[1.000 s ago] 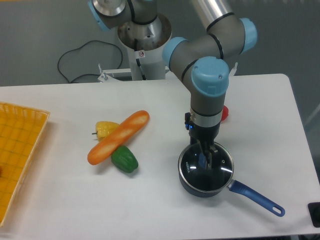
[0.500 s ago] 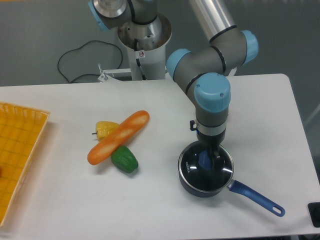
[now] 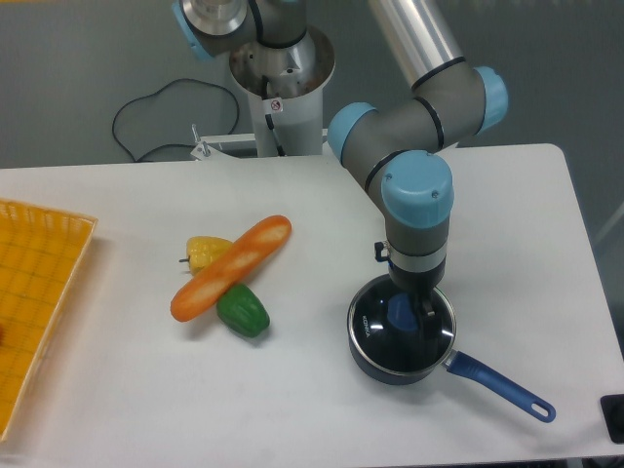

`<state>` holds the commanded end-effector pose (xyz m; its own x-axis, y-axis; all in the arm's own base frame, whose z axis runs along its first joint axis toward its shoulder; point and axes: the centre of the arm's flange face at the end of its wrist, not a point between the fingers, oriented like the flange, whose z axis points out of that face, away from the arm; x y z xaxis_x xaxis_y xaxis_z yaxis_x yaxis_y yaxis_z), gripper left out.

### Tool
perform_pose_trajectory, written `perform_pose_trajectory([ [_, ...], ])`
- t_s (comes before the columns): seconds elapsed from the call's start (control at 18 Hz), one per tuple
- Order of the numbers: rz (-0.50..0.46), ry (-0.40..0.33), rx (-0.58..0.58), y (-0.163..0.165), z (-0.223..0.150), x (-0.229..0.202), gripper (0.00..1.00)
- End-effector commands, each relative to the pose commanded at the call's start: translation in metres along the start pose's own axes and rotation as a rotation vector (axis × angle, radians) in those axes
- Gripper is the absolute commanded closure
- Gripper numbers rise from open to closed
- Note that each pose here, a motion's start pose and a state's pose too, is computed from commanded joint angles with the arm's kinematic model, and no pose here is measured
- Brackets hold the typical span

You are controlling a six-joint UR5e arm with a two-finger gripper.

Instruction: Open the lid

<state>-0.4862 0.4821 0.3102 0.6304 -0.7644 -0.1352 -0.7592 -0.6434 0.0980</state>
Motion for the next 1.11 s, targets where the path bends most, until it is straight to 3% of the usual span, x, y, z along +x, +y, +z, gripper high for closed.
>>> perform_pose_trajectory([
  [1.11, 0.01, 0.021, 0.002, -0.005, 0.01, 0.001, 0.01],
])
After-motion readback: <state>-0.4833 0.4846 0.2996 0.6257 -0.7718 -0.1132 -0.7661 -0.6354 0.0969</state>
